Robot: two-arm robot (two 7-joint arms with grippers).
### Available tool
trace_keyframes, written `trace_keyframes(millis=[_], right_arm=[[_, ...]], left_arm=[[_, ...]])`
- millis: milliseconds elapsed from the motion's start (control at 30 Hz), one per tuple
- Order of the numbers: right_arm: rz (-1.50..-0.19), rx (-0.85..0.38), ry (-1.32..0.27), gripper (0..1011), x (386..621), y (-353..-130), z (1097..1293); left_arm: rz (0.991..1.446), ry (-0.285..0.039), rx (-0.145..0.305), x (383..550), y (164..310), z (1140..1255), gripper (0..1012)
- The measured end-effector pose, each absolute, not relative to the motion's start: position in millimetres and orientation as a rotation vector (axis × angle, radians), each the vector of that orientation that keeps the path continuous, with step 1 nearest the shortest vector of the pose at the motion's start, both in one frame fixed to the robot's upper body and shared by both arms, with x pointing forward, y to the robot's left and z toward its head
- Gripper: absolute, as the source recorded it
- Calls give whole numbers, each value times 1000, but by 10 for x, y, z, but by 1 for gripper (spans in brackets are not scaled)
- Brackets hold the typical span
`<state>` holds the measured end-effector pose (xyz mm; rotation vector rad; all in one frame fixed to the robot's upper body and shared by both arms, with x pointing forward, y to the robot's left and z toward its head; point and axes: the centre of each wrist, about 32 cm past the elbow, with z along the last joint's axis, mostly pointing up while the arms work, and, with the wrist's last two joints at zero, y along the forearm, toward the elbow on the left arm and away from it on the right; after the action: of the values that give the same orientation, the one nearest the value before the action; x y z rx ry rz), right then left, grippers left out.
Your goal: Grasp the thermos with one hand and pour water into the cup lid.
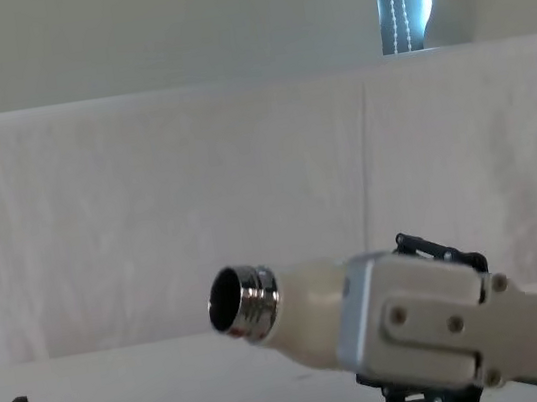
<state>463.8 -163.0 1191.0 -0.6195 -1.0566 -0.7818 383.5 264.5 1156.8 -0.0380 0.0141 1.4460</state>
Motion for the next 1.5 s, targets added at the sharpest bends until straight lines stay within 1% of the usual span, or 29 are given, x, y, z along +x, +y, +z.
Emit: trace_keyframes(millis=[400, 833, 1267, 1500], right_arm=[[-842, -495, -901, 951, 4623, -1686, 11838], [-889, -423, -799, 951, 4588, -1719, 11781], [-972, -251, -621, 951, 4590, -1784, 11722], [-995, -203, -555, 951, 4592, -1811, 11706]], left_arm=[[1446, 14, -38, 3835, 2645, 11568, 1001], [1446, 14, -38, 3835, 2645, 11568, 1001], [1446, 14, -38, 3835, 2645, 11568, 1001], [1446, 14, -38, 3835, 2645, 11568, 1001]])
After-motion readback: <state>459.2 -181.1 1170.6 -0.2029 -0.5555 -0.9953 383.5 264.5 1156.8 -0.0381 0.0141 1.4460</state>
